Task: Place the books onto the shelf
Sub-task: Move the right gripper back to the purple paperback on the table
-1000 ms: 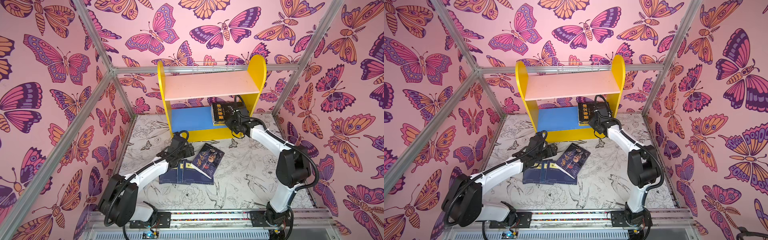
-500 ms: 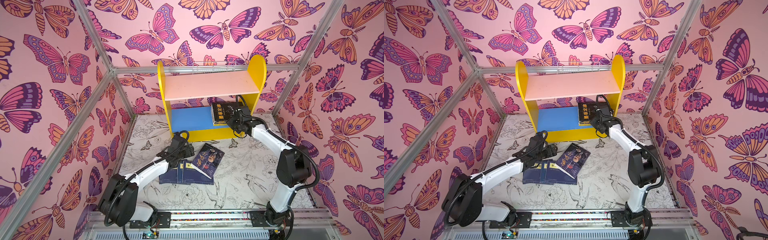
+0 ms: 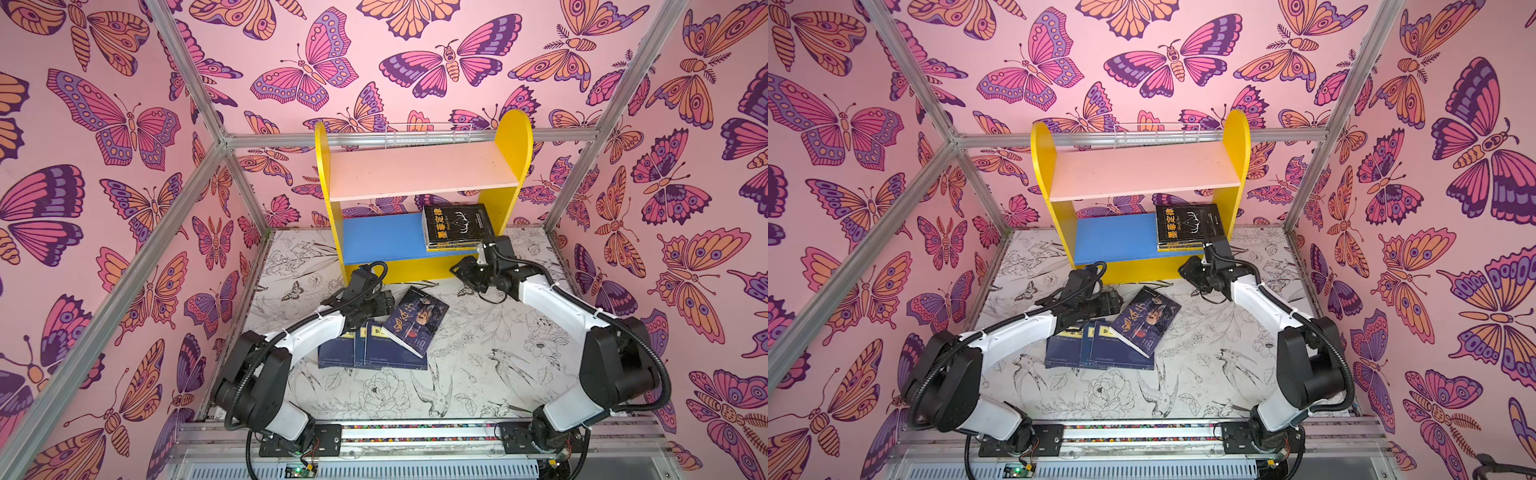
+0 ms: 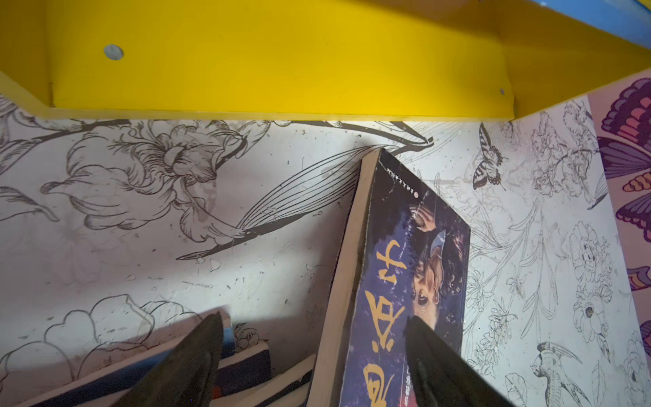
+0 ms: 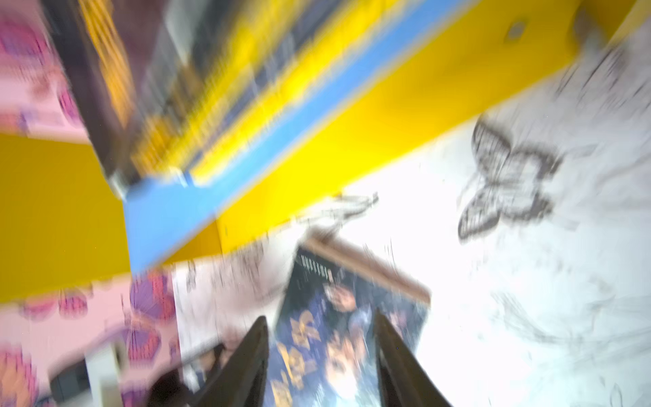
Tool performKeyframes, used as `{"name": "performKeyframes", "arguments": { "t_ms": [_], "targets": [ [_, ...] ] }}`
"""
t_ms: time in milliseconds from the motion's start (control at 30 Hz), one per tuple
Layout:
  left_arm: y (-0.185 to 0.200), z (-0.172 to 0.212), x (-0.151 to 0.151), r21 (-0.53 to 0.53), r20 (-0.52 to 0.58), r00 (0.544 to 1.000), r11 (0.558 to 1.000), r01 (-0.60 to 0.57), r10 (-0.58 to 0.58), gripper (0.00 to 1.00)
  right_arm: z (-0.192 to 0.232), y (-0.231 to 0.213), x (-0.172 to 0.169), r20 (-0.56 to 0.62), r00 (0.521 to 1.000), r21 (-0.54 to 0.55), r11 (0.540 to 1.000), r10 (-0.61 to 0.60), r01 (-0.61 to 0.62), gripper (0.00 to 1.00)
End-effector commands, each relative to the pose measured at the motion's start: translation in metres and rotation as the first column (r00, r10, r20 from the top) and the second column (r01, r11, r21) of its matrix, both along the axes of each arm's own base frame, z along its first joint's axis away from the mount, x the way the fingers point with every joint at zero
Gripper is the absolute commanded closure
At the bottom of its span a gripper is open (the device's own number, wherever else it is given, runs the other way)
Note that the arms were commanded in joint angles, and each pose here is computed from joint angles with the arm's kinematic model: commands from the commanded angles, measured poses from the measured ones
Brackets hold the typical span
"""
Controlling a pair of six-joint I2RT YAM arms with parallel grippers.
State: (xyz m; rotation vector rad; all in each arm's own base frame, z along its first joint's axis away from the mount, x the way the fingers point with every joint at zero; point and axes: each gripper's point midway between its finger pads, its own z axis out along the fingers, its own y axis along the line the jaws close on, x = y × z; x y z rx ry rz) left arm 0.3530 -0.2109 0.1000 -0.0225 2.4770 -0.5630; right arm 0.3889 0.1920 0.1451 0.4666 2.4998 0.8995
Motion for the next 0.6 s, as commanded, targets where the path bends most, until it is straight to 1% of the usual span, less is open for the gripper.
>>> {"name": "performKeyframes", "arguments": {
  "t_ms": [0, 67, 100, 133, 233, 333, 367, 467, 567],
  "targets": [
    [-0.013, -0.013, -0.003, 0.026, -0.043, 0.996, 0.996, 0.084, -0.083, 0.17, -0.043, 0.038, -0.069, -0.146, 0.926, 0.112, 0.936, 0.348, -0.334, 0.50],
    [-0.018, -0.022, -0.003, 0.043, -0.058, 0.993, 0.993, 0.107, -0.104, 0.17, -0.067, 0.042, -0.096, -0.254, 0.870, 0.172, 0.905, 0.423, -0.389, 0.50],
    [-0.019, -0.026, -0.002, 0.050, -0.066, 0.991, 0.992, 0.117, -0.113, 0.17, -0.074, 0.044, -0.104, -0.279, 0.847, 0.202, 0.890, 0.452, -0.408, 0.50],
    [-0.021, -0.030, -0.003, 0.057, -0.076, 0.989, 0.990, 0.129, -0.124, 0.17, -0.081, 0.045, -0.109, -0.300, 0.830, 0.226, 0.880, 0.471, -0.418, 0.49],
    [-0.026, -0.042, -0.007, 0.074, -0.111, 0.981, 0.983, 0.170, -0.162, 0.19, -0.100, 0.049, -0.117, -0.351, 0.798, 0.266, 0.869, 0.490, -0.416, 0.49],
    [-0.028, -0.055, -0.014, 0.089, -0.145, 0.971, 0.975, 0.206, -0.192, 0.23, -0.112, 0.056, -0.119, -0.341, 0.788, 0.298, 0.854, 0.513, -0.427, 0.49],
    [-0.028, -0.060, -0.018, 0.089, -0.160, 0.967, 0.973, 0.213, -0.197, 0.27, -0.114, 0.059, -0.117, -0.327, 0.790, 0.312, 0.848, 0.519, -0.429, 0.50],
    [-0.031, -0.071, -0.026, 0.066, -0.203, 0.954, 0.969, 0.238, -0.221, 0.34, -0.114, 0.065, -0.106, -0.289, 0.802, 0.322, 0.842, 0.522, -0.432, 0.52],
    [-0.036, -0.079, -0.034, 0.040, -0.235, 0.938, 0.962, 0.270, -0.254, 0.43, -0.101, 0.075, -0.088, -0.216, 0.829, 0.339, 0.836, 0.516, -0.432, 0.54]
  ]
}}
